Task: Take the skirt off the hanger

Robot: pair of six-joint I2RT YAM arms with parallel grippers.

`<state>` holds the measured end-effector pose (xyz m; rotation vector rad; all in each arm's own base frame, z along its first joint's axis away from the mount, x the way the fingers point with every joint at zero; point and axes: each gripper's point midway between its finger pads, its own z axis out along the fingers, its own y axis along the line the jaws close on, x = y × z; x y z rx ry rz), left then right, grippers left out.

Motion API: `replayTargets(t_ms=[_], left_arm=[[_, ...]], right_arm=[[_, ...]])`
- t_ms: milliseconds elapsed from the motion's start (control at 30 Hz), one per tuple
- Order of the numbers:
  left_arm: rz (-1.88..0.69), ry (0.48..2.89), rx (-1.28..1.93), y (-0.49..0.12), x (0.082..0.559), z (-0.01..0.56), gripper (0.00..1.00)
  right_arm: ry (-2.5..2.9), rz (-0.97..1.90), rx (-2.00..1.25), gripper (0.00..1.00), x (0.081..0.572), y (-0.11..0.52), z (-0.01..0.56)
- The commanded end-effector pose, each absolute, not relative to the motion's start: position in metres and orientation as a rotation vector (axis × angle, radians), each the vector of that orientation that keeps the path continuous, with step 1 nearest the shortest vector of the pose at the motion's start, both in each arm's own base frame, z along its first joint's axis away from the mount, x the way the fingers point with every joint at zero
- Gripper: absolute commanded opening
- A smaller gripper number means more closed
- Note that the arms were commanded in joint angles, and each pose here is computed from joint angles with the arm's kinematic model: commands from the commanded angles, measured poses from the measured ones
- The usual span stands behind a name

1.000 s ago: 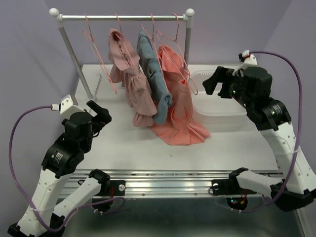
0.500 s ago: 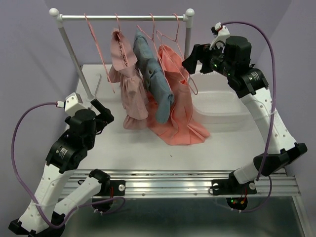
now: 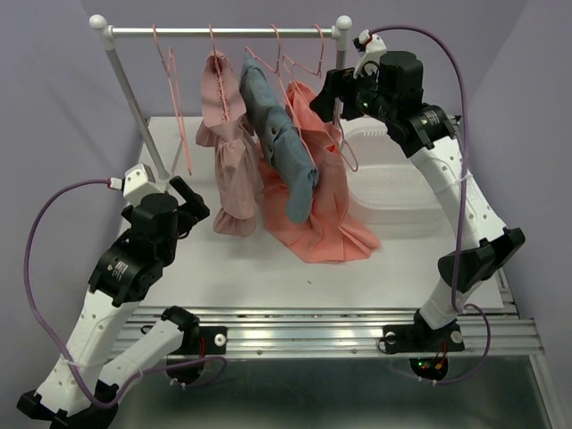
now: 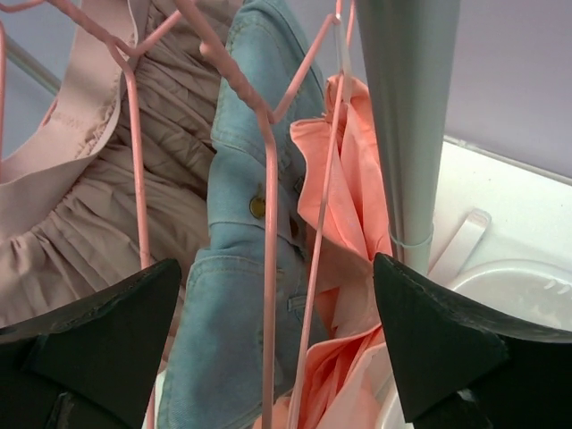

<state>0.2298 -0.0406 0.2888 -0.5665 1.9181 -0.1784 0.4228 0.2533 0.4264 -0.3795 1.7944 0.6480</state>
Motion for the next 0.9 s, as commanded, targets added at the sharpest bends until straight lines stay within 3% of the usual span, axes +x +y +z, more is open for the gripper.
replayTargets(t_ms=[0, 167, 433, 600, 733, 800, 867], left_arm=[[-0.181, 1.879, -0.552, -0.040, 0.234, 0.299, 0.99], [-0.186, 1.885, -0.538, -0.042, 0.235, 0.296, 0.99], [-0.199, 1.895, -0.522, -0.046, 0.237, 0.293, 0.99], [-0.204, 1.892, -0.522, -0.046, 0.235, 0.294, 0.99], [-0.208, 1.887, -0.520, -0.045, 0.234, 0.296, 0.99], [-0.212, 1.884, -0.517, -0.046, 0.233, 0.297, 0.99], [-0.217, 1.878, -0.517, -0.045, 0.232, 0.299, 0.99]], right_arm=[[1.709, 0.651, -0.397, 0.89, 0.424, 0.266, 0.449], [1.707, 0.612, -0.395, 0.67, 0.426, 0.270, 0.446], [1.699, 0.531, -0.385, 0.53, 0.431, 0.270, 0.445], [1.698, 0.510, -0.395, 0.39, 0.434, 0.273, 0.444], [1.704, 0.483, -0.384, 0.20, 0.439, 0.271, 0.443], [1.696, 0.485, -0.392, 0.02, 0.437, 0.274, 0.445], [1.677, 0.450, -0.376, 0.01, 0.442, 0.270, 0.450]])
